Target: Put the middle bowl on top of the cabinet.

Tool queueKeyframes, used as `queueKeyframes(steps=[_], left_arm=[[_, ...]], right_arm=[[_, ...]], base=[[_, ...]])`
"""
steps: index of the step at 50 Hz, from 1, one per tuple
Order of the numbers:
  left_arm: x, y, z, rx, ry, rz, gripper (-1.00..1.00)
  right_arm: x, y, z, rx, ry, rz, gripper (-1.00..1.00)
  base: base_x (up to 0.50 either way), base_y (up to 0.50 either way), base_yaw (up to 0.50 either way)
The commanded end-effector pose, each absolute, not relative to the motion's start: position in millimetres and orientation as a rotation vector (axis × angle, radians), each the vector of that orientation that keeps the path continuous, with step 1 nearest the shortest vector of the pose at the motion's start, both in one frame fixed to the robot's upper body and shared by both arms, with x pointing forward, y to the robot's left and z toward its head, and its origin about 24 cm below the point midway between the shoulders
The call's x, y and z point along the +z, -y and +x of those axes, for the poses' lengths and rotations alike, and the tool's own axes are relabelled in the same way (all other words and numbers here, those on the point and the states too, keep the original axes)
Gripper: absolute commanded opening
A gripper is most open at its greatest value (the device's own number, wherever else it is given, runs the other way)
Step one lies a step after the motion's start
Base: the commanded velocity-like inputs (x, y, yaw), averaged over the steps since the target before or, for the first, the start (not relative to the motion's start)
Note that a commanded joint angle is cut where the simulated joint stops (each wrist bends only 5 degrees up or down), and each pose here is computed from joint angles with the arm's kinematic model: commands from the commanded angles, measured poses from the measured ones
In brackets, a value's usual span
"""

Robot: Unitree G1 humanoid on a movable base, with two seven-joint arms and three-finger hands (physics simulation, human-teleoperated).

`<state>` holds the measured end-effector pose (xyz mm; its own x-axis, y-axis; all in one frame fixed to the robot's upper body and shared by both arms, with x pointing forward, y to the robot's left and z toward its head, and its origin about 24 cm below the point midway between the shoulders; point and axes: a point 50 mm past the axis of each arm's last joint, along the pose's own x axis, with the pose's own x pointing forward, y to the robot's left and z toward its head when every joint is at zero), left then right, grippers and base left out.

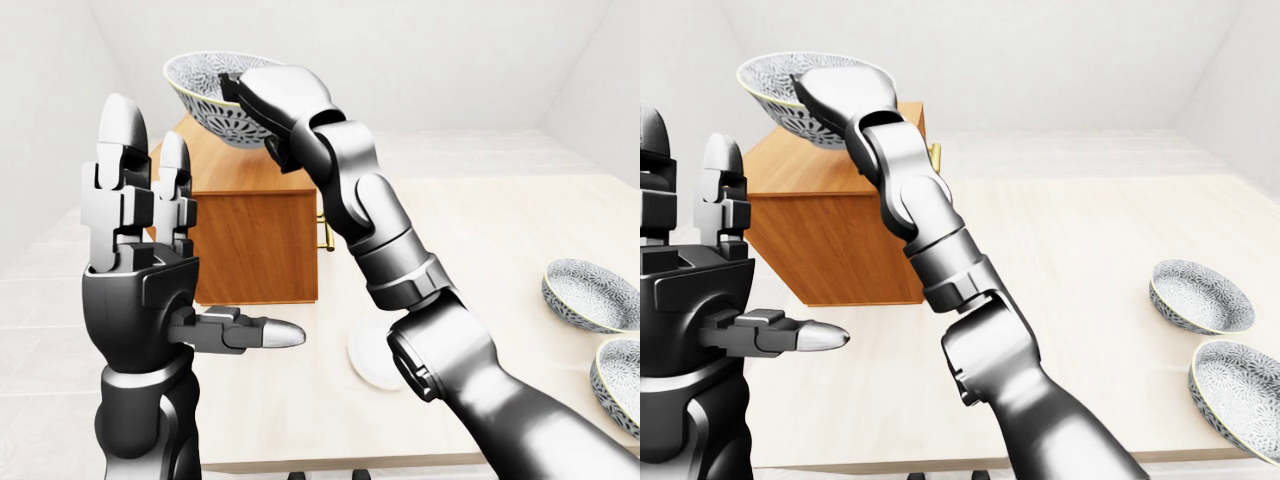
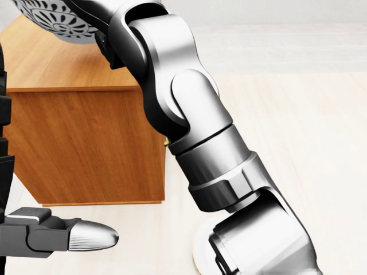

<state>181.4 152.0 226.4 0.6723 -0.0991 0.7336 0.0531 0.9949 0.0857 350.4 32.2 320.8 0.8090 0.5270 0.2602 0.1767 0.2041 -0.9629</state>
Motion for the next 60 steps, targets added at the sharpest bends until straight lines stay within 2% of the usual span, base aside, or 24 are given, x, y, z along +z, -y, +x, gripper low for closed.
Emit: queueKeyframes(steps=[1,60], left_arm=[[226,-152,181,-0.086,0.828,0.062,1.00],[225,-152,183,-0.084,0.818,0.069,1.00]], right_arm=[[322,-31,362,0.208,0.652,-1.310,-1.00],[284,-38,379,0.265,0.535,-1.382,-1.00]], base=[[0.00,0.00,0.00],[0.00,0.00,0.00]])
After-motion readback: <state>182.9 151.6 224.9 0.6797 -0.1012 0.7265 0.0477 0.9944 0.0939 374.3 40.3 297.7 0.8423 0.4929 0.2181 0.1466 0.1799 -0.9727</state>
